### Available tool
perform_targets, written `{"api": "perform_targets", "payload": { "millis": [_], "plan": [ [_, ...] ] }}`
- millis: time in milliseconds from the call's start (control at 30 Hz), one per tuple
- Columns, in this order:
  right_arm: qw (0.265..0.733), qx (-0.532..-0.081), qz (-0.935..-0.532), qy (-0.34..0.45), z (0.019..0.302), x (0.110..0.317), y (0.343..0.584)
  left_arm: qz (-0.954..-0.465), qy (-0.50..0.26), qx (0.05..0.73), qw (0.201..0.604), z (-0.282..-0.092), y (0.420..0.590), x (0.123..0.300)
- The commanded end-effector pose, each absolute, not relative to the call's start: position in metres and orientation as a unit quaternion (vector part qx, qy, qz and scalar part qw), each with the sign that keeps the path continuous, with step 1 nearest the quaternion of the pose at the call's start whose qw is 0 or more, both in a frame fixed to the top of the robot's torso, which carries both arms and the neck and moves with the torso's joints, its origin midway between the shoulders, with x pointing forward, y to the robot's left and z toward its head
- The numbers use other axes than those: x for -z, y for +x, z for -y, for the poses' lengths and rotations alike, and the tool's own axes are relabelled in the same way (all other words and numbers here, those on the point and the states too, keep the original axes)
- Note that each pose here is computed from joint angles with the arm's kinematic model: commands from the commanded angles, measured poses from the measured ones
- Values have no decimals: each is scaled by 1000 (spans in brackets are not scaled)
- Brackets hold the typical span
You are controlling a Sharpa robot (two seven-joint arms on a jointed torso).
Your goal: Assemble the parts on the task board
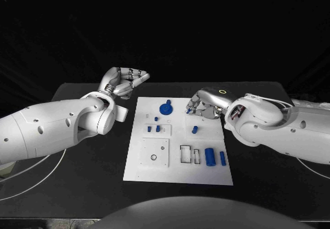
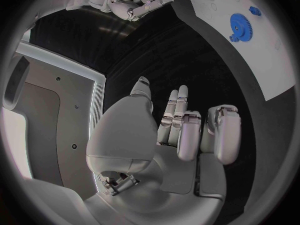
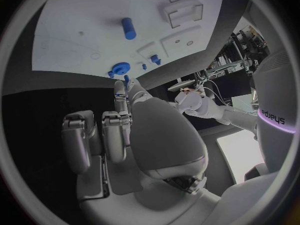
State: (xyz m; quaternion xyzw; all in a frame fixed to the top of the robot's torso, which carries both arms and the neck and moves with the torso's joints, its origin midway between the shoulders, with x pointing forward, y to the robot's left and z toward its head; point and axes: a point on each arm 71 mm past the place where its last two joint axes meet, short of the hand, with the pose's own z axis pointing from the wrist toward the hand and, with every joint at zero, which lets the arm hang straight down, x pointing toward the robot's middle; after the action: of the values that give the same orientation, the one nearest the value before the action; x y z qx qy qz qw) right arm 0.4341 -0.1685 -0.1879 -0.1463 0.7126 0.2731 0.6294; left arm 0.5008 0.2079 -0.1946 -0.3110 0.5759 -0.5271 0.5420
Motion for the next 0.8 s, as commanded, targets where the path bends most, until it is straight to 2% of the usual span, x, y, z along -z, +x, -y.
{"api": "perform_targets", "payload": {
  "millis": [33, 433, 800],
  "plan": [
    [613, -299, -709, -178, 152, 188, 427, -575, -308, 534, 538, -205, 502, 195],
    [566, -350, -711, -226, 107, 194, 406, -577, -307, 532, 539, -203, 506, 197],
    [524, -347, -740, -241, 93, 225, 397, -577, -307, 532, 538, -203, 506, 196]
  ]
}}
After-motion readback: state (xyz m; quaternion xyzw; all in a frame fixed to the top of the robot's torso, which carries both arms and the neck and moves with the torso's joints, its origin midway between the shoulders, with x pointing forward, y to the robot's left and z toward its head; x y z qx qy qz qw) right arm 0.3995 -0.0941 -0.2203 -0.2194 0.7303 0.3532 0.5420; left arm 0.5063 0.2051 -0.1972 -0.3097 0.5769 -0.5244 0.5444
